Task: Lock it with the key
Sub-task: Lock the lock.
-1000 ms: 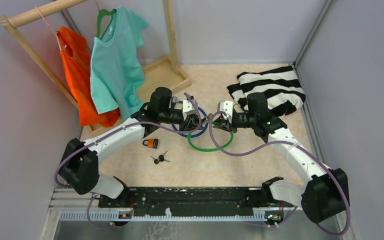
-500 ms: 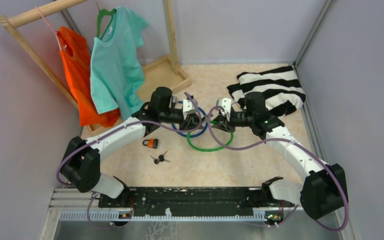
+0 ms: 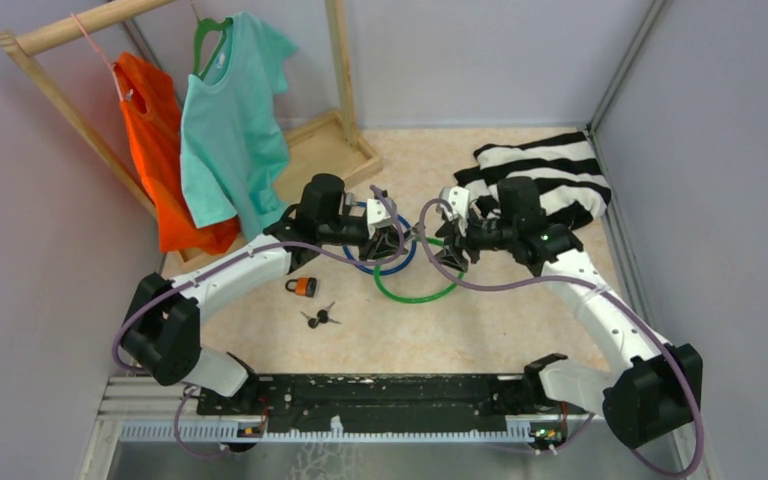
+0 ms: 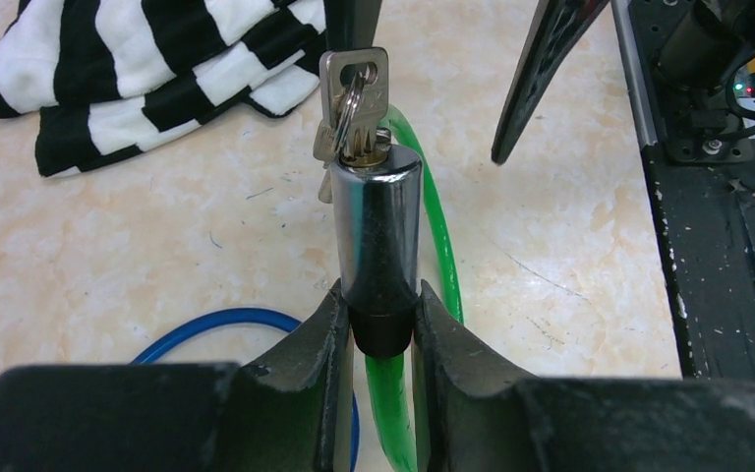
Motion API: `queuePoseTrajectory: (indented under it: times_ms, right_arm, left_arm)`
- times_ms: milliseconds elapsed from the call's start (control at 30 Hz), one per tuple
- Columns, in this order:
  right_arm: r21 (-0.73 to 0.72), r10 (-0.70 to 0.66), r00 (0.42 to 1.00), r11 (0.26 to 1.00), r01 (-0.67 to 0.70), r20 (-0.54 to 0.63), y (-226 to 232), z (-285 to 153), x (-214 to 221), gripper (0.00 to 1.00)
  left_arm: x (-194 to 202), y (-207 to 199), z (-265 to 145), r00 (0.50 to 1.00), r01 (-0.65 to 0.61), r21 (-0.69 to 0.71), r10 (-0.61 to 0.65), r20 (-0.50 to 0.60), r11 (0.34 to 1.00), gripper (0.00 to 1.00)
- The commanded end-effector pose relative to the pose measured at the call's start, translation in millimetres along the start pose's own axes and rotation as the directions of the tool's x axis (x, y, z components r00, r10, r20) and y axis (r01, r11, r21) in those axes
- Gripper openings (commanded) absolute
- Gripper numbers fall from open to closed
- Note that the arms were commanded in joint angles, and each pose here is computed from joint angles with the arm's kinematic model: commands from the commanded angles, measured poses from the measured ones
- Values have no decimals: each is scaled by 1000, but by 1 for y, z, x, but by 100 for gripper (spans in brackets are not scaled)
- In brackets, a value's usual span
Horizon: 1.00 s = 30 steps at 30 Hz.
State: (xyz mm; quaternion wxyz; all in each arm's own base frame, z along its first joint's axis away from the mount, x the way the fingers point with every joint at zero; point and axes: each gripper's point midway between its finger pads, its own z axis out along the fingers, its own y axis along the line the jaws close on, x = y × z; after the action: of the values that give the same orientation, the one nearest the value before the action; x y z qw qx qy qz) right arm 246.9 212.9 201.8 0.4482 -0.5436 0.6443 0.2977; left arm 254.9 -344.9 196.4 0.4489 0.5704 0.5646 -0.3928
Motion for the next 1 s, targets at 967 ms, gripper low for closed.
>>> queuePoseTrajectory:
  times_ms: [967]
  right_arm:
    - [9,21,998,1000,-21,59,-19,-5,-98,29]
  left_arm:
    - [11,-2,0,999,-11,10,11,-44,1000,0]
